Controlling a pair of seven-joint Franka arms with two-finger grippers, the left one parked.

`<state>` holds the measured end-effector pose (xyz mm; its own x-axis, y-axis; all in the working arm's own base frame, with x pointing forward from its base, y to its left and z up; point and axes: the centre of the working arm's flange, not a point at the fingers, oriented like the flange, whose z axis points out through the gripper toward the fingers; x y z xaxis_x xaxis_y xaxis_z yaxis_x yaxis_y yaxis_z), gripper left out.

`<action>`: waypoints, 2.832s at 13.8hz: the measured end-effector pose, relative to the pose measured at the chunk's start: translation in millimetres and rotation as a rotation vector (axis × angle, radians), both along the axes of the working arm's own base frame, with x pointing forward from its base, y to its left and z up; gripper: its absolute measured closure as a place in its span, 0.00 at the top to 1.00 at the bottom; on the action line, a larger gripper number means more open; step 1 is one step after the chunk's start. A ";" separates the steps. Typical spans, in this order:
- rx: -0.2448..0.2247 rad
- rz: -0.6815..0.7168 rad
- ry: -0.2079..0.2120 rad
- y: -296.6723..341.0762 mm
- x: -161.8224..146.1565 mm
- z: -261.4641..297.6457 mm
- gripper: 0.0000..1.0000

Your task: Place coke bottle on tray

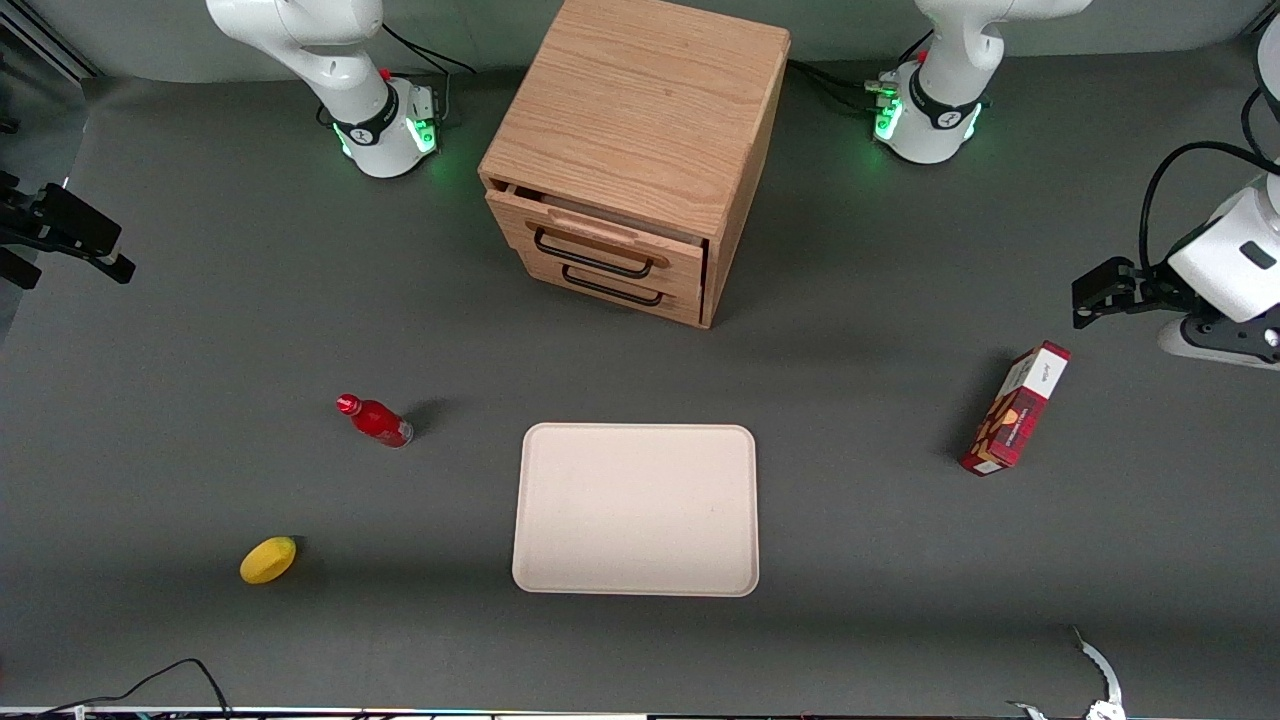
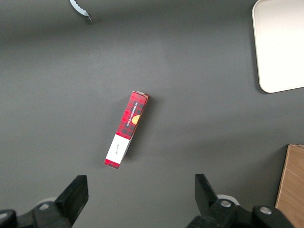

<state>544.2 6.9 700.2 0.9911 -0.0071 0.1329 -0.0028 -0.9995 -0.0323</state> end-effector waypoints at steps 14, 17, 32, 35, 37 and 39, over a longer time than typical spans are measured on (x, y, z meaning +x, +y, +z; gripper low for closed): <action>0.007 -0.003 0.082 10.9 21.2 -38.4 1.00; 0.009 0.013 0.094 21.5 38.1 -60.6 1.00; 0.034 -0.010 0.023 61.3 74.8 -247.3 0.98; 0.036 -0.014 -0.010 61.0 67.6 -281.4 0.97; 0.037 -0.010 -0.022 64.0 60.7 -301.9 0.97; 0.039 -0.002 -0.032 69.0 53.3 -319.4 0.97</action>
<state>597.5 75.8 380.8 0.9863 -0.0150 0.1640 -0.0034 -0.9975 -0.0712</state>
